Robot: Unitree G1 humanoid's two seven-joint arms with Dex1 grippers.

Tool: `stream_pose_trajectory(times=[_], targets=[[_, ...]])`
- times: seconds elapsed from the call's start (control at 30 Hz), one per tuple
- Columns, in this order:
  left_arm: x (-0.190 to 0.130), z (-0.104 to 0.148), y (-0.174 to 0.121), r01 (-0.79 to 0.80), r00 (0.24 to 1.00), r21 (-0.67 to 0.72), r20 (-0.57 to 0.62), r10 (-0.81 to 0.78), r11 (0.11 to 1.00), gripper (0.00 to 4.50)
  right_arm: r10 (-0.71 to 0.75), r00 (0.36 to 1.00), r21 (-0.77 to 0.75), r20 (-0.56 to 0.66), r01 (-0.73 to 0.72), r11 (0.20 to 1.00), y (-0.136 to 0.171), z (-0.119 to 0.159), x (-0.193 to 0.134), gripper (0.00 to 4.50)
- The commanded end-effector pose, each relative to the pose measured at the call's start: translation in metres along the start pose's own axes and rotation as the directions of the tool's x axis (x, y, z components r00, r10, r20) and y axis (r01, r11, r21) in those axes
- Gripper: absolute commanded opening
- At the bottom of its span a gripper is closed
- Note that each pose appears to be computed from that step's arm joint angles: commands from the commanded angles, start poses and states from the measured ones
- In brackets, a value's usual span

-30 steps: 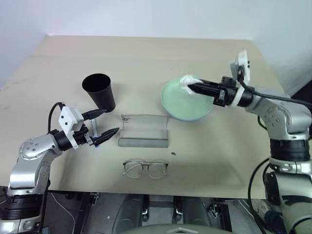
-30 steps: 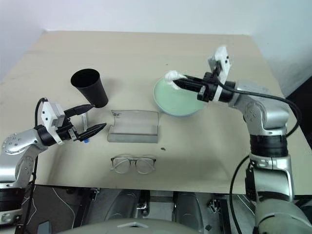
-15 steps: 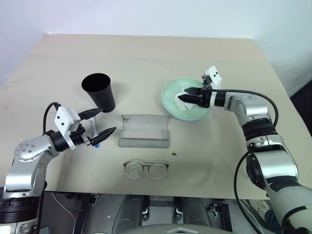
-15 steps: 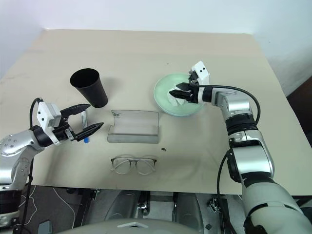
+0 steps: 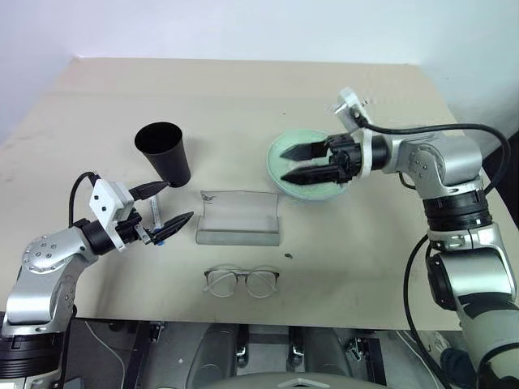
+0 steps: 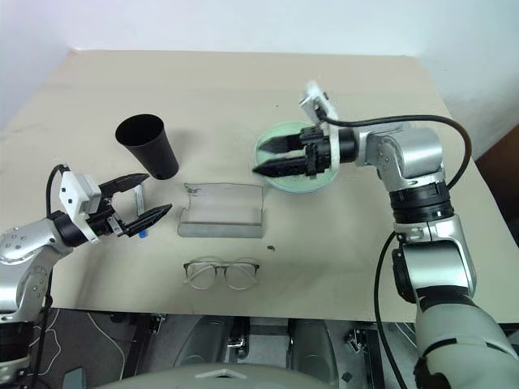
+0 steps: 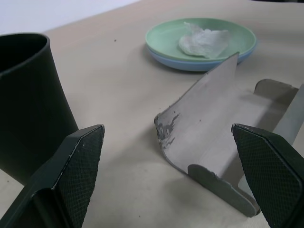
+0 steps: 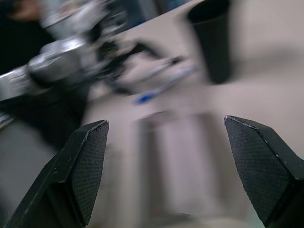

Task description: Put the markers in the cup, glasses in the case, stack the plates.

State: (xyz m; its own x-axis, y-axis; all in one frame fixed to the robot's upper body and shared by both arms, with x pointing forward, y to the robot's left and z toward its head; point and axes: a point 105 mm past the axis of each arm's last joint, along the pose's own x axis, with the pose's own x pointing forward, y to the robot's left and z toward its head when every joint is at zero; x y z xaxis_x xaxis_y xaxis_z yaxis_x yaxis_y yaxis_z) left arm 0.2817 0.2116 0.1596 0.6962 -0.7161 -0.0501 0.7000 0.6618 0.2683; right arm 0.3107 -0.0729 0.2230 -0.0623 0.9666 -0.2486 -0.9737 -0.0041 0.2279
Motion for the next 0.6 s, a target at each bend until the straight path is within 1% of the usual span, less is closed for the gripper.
stream_pose_trajectory(times=[0.03,0.13,0.27,0.3,0.4,0.6], targets=[[-0.001,0.014,-0.002,0.023,0.999,0.033,0.03,-0.024,0.999,4.5,0.19,0.972,0.06,-0.136,-0.183,0.981,0.028,-0.017,0.022,4.09],[0.0,0.015,-0.003,0.039,0.999,0.027,0.031,-0.04,0.999,4.5,0.296,0.926,0.129,-0.233,-0.272,0.954,0.042,-0.03,0.037,4.09],[0.002,0.013,-0.004,0.044,0.999,0.022,0.027,-0.044,0.999,4.5,0.345,0.883,0.168,-0.317,-0.306,0.937,0.046,-0.043,0.055,4.09],[0.002,0.012,-0.004,0.045,0.999,0.021,0.027,-0.045,0.999,4.5,0.348,0.879,0.176,-0.325,-0.306,0.936,0.046,-0.044,0.058,4.09],[0.005,0.012,-0.005,0.048,0.998,0.017,0.032,-0.048,0.999,4.5,0.305,0.877,0.208,-0.371,-0.242,0.948,0.033,-0.056,0.074,4.09],[0.008,0.011,-0.008,0.057,0.998,0.015,0.035,-0.058,0.998,4.5,0.265,0.848,0.198,-0.458,-0.193,0.961,0.023,-0.08,0.085,4.09]])
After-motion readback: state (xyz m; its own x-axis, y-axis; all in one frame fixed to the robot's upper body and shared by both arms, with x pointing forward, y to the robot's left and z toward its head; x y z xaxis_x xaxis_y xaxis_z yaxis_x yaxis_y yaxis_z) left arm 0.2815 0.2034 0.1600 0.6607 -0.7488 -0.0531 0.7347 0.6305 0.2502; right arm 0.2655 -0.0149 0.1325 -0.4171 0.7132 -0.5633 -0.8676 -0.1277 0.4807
